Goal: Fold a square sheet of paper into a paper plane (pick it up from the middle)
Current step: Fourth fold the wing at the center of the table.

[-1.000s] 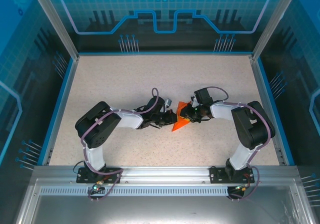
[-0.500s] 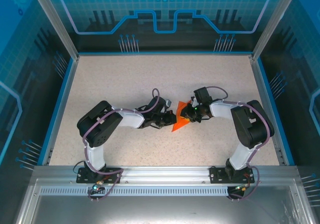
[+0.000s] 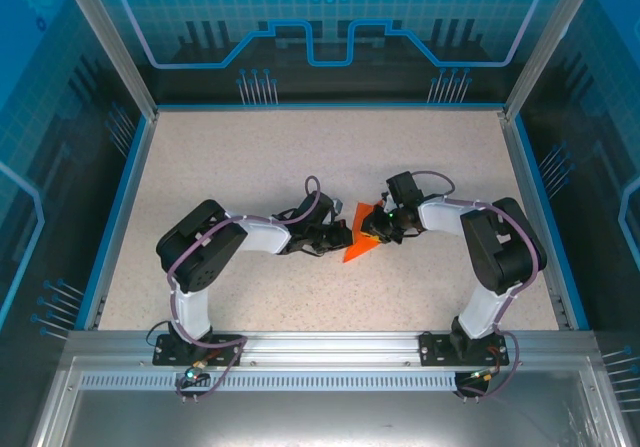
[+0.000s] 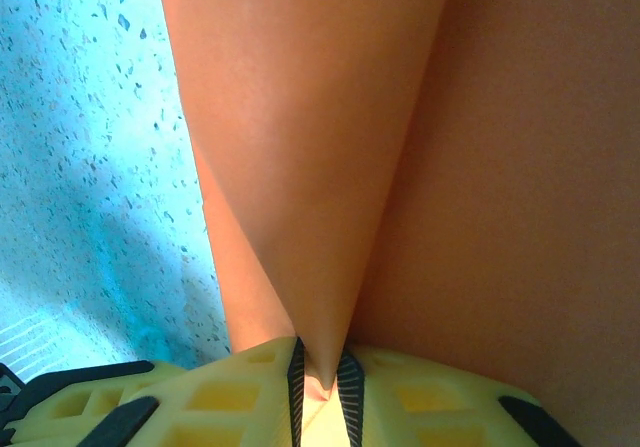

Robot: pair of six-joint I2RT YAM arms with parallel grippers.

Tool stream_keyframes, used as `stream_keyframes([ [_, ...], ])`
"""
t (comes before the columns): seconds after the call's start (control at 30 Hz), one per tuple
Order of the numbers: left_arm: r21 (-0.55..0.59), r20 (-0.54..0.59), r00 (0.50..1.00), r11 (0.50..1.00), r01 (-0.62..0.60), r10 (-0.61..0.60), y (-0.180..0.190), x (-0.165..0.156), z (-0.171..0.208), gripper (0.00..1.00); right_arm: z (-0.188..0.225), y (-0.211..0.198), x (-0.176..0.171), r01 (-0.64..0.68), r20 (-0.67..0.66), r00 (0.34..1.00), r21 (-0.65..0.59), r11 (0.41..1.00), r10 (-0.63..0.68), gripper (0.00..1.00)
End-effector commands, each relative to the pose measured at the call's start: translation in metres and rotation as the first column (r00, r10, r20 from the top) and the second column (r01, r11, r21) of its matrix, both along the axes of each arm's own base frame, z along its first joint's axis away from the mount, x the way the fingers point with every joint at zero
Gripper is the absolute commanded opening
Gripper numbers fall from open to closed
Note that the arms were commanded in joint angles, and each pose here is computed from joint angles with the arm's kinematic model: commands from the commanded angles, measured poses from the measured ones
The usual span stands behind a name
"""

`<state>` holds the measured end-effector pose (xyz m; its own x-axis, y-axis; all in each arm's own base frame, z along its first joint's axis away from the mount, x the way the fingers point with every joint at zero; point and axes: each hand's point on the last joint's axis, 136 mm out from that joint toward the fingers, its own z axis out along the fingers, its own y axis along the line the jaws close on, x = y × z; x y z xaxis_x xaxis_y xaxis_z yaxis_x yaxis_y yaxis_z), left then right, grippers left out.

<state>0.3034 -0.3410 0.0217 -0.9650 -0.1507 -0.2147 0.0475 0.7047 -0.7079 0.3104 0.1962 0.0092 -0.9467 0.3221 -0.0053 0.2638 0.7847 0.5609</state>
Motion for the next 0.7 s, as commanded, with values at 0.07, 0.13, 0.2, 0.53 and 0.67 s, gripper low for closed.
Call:
stream_keyframes([
  [0.07,0.046,-0.004,1.0,0.999,0.01,-0.01,0.001,0.0,-0.01,0.05,-0.049,-0.033,-0.034,0.021,-0.162,0.985,-0.185,0.983,-0.052,0.22],
  [0.13,0.048,-0.008,1.0,0.999,0.01,-0.01,0.001,0.0,-0.011,0.05,-0.05,-0.033,-0.034,0.02,-0.169,0.984,-0.188,0.982,-0.053,0.22],
  [0.2,0.052,-0.011,1.0,0.999,0.012,-0.011,0.002,-0.001,-0.013,0.05,-0.052,-0.034,-0.035,0.018,-0.175,0.983,-0.191,0.981,-0.052,0.22],
  [0.53,0.081,-0.018,1.0,0.997,0.004,-0.002,0.006,-0.002,-0.018,0.04,-0.056,-0.034,-0.038,0.011,-0.195,0.979,-0.201,0.979,-0.051,0.22],
  [0.67,0.099,-0.029,1.0,0.995,0.004,-0.001,0.008,-0.004,-0.022,0.03,-0.055,-0.035,-0.038,0.012,-0.198,0.979,-0.204,0.979,-0.053,0.22],
])
